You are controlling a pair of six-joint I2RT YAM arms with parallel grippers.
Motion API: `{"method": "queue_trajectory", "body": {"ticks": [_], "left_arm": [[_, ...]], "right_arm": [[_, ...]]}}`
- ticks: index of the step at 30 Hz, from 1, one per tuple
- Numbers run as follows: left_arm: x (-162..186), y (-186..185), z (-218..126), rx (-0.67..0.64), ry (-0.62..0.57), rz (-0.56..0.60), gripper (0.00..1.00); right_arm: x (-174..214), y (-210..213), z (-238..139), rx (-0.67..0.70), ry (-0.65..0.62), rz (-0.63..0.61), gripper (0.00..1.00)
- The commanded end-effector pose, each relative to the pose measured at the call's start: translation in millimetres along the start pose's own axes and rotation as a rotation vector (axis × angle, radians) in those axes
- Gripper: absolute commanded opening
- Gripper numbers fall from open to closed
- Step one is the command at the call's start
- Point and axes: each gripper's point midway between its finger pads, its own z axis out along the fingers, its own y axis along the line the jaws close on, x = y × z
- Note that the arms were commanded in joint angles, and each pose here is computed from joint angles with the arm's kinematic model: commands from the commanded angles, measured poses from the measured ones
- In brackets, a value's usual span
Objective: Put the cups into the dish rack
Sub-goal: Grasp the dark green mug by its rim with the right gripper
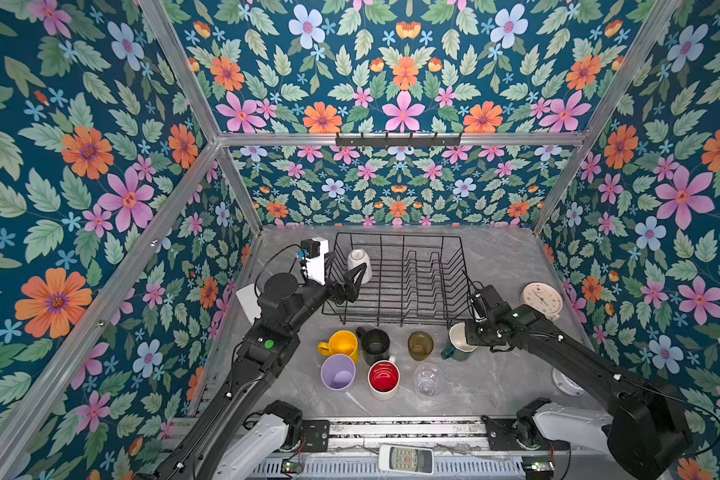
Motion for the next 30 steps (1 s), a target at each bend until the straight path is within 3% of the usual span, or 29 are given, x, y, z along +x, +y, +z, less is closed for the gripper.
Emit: {"method": "queue_trajectory", "body": {"ticks": [1, 11, 18, 25, 30], "left_arm": [[-4, -3, -2, 0.015, -0.019, 0.012, 0.99], [3, 0, -3, 0.006, -0.020, 0.015, 0.99], [4, -3, -5, 0.023, -0.032, 0.020, 0.99], [3, -14, -7, 0.089, -0.052, 0.016, 0.99], [6, -33, -9, 0.208, -0.064, 0.015, 0.99]], "right_arm": [[-1, -1, 0, 0.007, -0.011, -0.013, 0.17], [11, -10, -12, 0.038, 0.005, -0.026, 0.00], [23, -14, -38, 0.012, 0.001, 0.004, 0.00], [25, -17, -86, -0.037, -0.070, 0.035, 0.00], [10, 11, -126, -0.215, -0.151, 0.050, 0.00]]}}
